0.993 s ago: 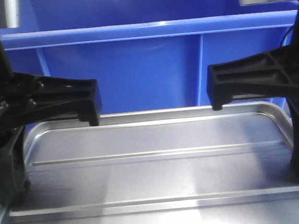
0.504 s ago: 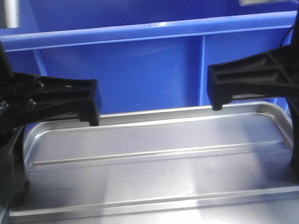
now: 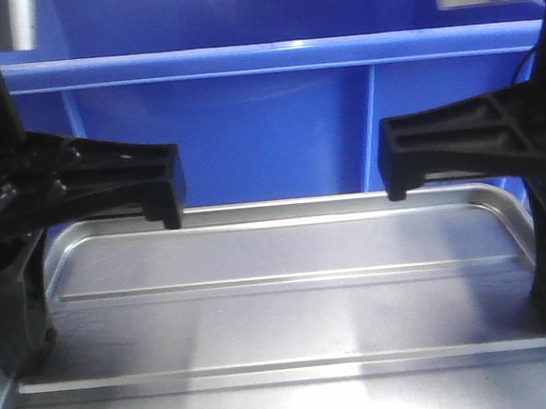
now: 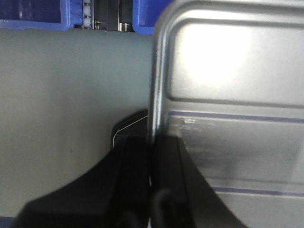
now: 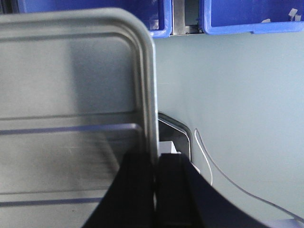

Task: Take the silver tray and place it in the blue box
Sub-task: 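Carry the tray with both grippers up to the blue bin, then raise the held tray with both grippers over the blue bin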

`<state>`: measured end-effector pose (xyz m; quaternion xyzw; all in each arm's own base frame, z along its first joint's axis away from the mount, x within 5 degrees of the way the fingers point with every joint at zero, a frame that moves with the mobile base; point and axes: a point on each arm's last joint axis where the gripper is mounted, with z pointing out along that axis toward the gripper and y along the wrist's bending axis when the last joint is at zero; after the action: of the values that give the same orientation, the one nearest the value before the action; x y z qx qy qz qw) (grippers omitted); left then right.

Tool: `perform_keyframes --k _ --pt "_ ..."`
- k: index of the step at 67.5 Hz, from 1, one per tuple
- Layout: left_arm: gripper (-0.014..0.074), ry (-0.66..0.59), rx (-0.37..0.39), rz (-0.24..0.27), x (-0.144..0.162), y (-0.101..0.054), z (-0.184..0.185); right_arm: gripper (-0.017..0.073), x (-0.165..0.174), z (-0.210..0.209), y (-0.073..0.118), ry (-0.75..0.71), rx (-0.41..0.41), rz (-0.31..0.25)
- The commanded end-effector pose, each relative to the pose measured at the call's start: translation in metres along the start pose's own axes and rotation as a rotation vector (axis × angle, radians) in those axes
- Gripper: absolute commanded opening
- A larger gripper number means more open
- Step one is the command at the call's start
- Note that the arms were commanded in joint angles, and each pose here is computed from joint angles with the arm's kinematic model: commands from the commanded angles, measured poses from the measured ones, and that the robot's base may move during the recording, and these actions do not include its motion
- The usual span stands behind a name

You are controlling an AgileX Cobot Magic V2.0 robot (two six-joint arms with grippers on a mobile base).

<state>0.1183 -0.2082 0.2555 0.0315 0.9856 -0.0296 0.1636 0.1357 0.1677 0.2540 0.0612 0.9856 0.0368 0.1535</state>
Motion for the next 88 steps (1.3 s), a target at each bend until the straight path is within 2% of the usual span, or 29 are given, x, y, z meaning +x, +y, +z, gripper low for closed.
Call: perform_keyframes --k 1,13,25,38,56,75,80,88 --pt "-0.01 -0.054 0.11 -0.001 -0.005 -0.008 -0.016 0.005 -0.008 -0.015 0.007 -0.072 -0.115 0.003" --pt "-0.01 -0.069 0.101 0.034 -0.006 -0.006 -0.017 0.005 -0.008 -0.016 0.008 -0.075 -0.12 -0.056" --pt "-0.01 -0.084 0.132 0.022 -0.006 -0.002 -0.027 0.005 -0.007 -0.016 0.008 -0.058 -0.126 -0.083" --pt "-0.01 -0.103 0.168 0.028 -0.007 0.003 -0.036 0.005 -0.007 -0.017 0.01 -0.06 -0.146 -0.082" --pt "-0.01 -0.081 0.174 0.024 -0.005 0.002 -0.036 0.005 -0.009 -0.029 0.009 -0.08 -0.193 -0.075" --pt "-0.01 -0.092 0.192 0.018 -0.008 0.0 -0.042 0.005 -0.011 -0.034 0.008 -0.093 -0.191 -0.076" --pt "-0.01 -0.107 0.21 0.032 -0.011 -0.003 -0.048 0.005 -0.014 -0.041 0.01 -0.104 -0.202 -0.072" --pt "-0.01 -0.125 0.232 0.039 -0.016 -0.006 -0.058 0.005 -0.022 -0.055 0.014 -0.138 -0.217 -0.099"
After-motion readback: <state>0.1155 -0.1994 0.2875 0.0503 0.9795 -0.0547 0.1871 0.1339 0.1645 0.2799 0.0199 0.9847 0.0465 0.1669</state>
